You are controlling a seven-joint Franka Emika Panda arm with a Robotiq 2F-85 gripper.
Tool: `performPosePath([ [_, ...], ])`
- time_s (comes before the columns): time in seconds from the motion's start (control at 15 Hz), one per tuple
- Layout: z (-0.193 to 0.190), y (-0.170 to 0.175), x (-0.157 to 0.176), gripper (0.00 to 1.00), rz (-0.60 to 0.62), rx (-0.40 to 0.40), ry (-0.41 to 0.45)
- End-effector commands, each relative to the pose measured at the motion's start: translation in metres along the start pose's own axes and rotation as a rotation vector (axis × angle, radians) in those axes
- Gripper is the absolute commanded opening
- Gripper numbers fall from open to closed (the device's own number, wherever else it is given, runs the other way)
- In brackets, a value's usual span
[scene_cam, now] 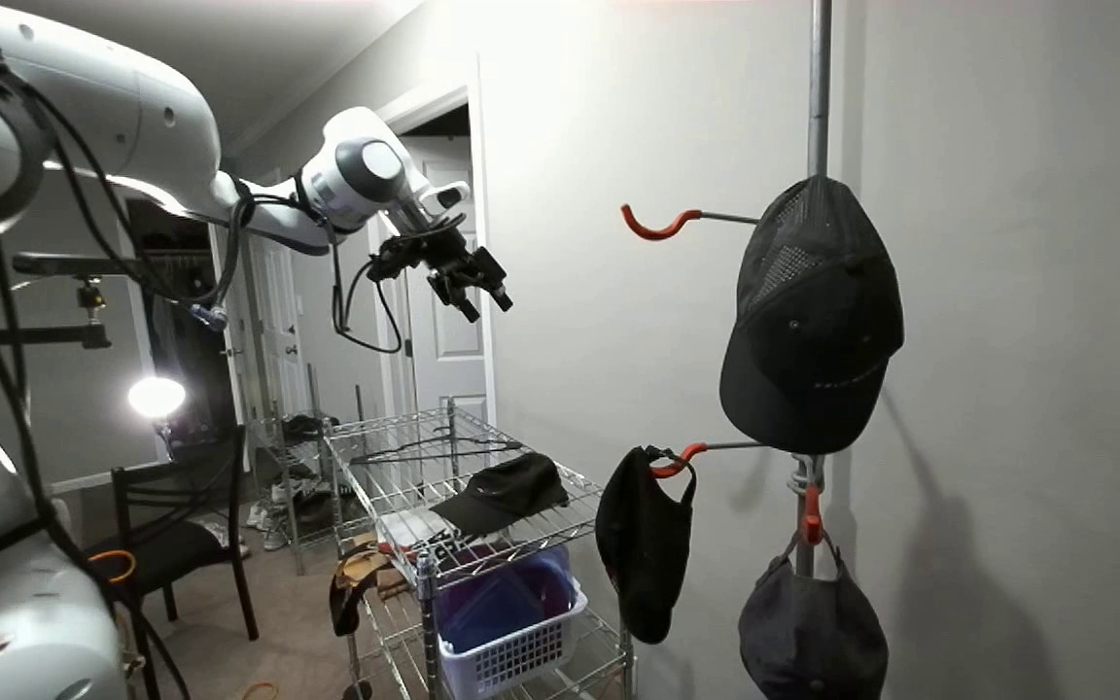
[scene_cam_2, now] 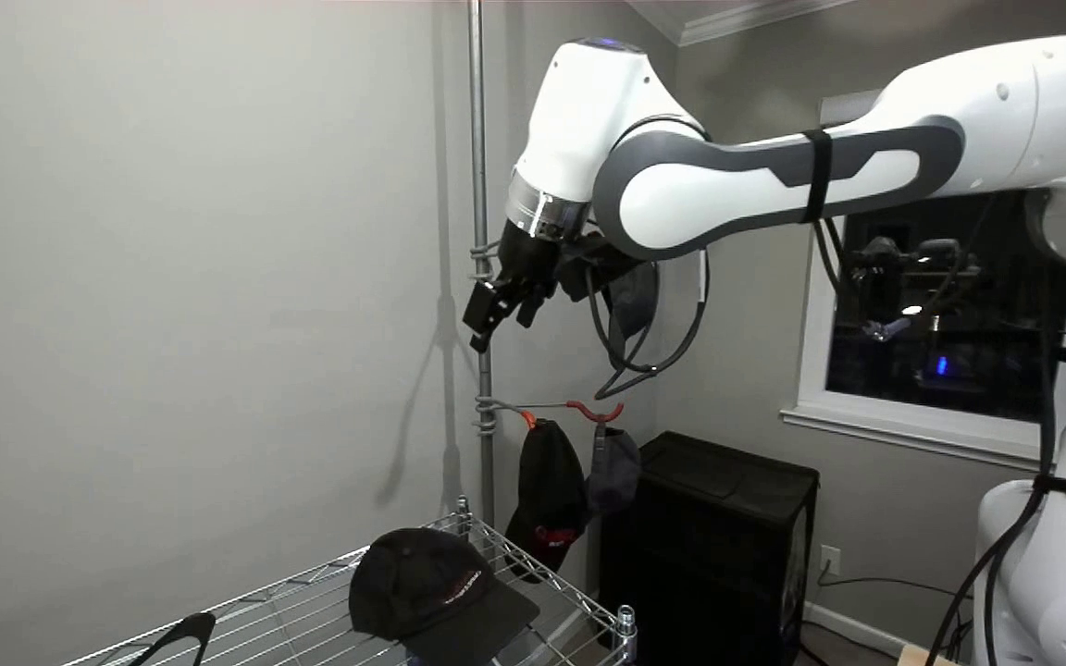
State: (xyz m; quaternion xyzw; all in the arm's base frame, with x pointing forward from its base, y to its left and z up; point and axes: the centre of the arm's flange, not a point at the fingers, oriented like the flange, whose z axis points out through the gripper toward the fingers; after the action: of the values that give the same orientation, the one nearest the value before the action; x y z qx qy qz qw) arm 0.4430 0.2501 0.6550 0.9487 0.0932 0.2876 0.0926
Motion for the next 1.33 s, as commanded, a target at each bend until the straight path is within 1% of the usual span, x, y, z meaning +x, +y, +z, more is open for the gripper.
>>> performPosePath([
  [0.0, 0.001, 0.063, -0.048, 1.0, 0.08, -0.069, -0.029],
  [0.13, 0.007, 0.094, -0.063, 1.0, 0.142, -0.089, -0.048],
  [0.27, 0.012, 0.125, -0.077, 1.0, 0.21, -0.148, -0.059],
  [0.33, 0.015, 0.144, -0.084, 1.0, 0.251, -0.198, -0.065],
  [0.47, 0.018, 0.183, -0.1, 1.0, 0.33, -0.241, -0.083],
  [0.67, 0.024, 0.239, -0.117, 1.0, 0.438, -0.293, -0.086],
  [0.8, 0.03, 0.278, -0.119, 1.0, 0.499, -0.297, -0.075],
  [0.93, 0.035, 0.314, -0.113, 1.0, 0.554, -0.299, -0.025],
  [1.07, 0.038, 0.342, -0.097, 1.0, 0.584, -0.293, 0.059],
  [1.27, 0.046, 0.365, -0.057, 1.0, 0.581, -0.285, 0.164],
])
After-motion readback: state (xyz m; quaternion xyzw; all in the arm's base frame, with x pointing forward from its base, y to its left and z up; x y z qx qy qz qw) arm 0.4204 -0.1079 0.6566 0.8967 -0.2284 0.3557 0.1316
